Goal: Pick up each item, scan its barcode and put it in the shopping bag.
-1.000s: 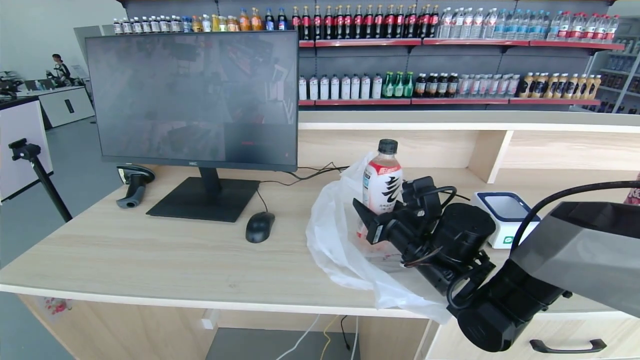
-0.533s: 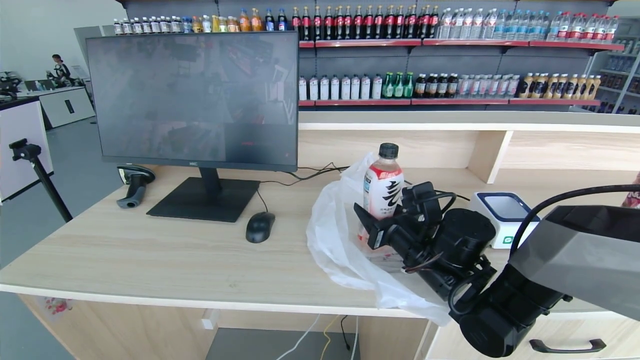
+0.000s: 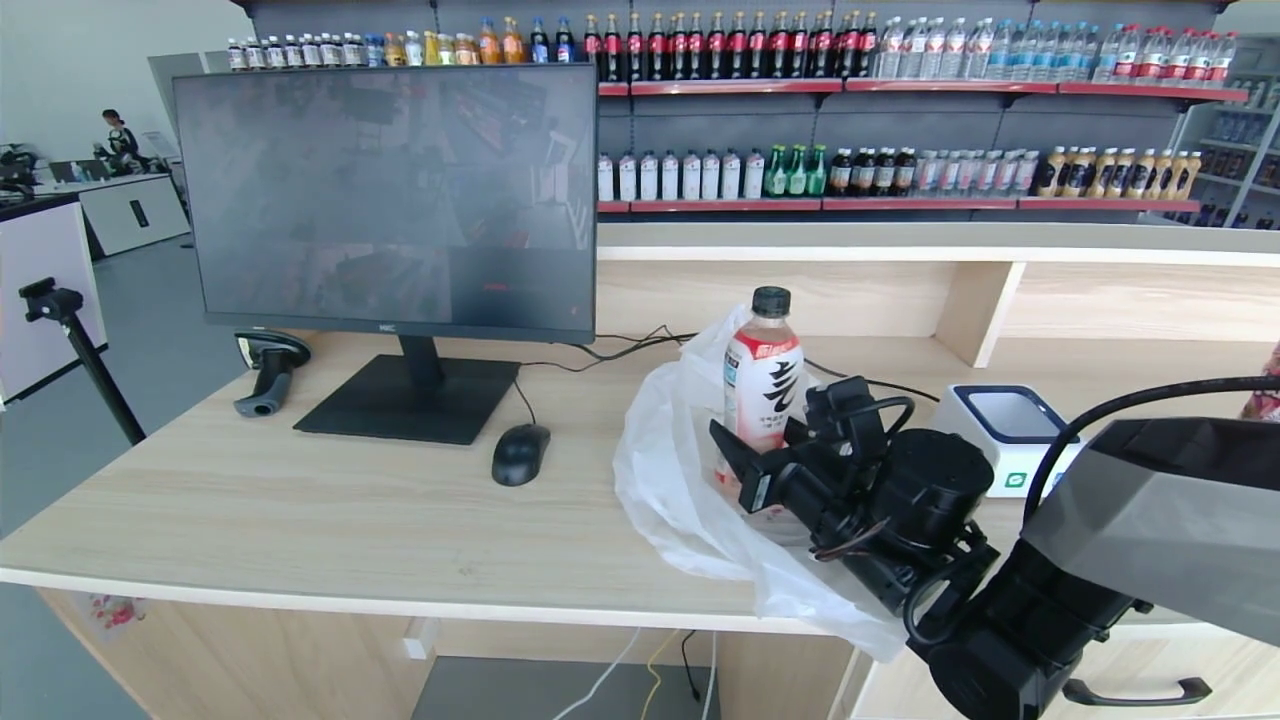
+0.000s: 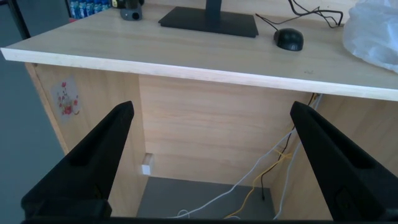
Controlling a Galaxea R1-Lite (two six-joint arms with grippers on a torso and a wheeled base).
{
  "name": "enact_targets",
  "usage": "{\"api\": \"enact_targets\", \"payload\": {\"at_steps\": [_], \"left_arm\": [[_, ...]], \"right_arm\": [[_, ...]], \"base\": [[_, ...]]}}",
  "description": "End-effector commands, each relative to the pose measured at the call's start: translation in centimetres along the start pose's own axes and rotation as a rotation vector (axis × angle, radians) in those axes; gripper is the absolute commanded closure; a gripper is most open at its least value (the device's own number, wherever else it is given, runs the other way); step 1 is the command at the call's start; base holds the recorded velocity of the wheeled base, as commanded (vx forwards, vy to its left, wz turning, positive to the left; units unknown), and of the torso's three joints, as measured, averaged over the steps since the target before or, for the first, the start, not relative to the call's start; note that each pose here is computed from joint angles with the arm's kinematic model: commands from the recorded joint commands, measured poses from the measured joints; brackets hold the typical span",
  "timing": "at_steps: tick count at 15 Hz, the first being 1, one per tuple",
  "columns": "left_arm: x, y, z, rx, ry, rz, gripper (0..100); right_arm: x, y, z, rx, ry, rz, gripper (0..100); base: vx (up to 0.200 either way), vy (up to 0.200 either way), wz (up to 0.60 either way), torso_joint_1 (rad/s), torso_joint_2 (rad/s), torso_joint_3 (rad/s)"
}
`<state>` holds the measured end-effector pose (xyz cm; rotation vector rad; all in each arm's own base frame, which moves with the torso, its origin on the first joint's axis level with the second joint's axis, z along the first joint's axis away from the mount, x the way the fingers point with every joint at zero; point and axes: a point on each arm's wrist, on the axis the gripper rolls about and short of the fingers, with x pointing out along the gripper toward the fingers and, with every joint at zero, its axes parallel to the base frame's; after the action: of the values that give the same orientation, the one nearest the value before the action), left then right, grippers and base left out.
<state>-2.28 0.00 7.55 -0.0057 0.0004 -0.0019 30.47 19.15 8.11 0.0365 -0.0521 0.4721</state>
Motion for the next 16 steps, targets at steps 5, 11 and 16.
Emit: {"api": "enact_targets", "payload": {"at_steps": [5,11,16], "left_arm": [[0.0,0.0,0.0,-0.002,0.000,0.000,0],[0.0,0.0,0.0,0.000,0.000,0.000,0],[0.0,0.0,0.0,0.000,0.000,0.000,0]], "right_arm": [[-0.2,0.0,-0.5,0.005,0.025,0.000,0],[-0.2,0.0,0.8,0.016,-0.018,0.000,0],[-1.0,-0.1,2.6,0.020,-0.059,0.001,0]], "base": [[0.000,0.000,0.00,0.000,0.00,0.000],[0.000,0.000,0.00,0.000,0.00,0.000],[0.000,0.000,0.00,0.000,0.00,0.000]]}}
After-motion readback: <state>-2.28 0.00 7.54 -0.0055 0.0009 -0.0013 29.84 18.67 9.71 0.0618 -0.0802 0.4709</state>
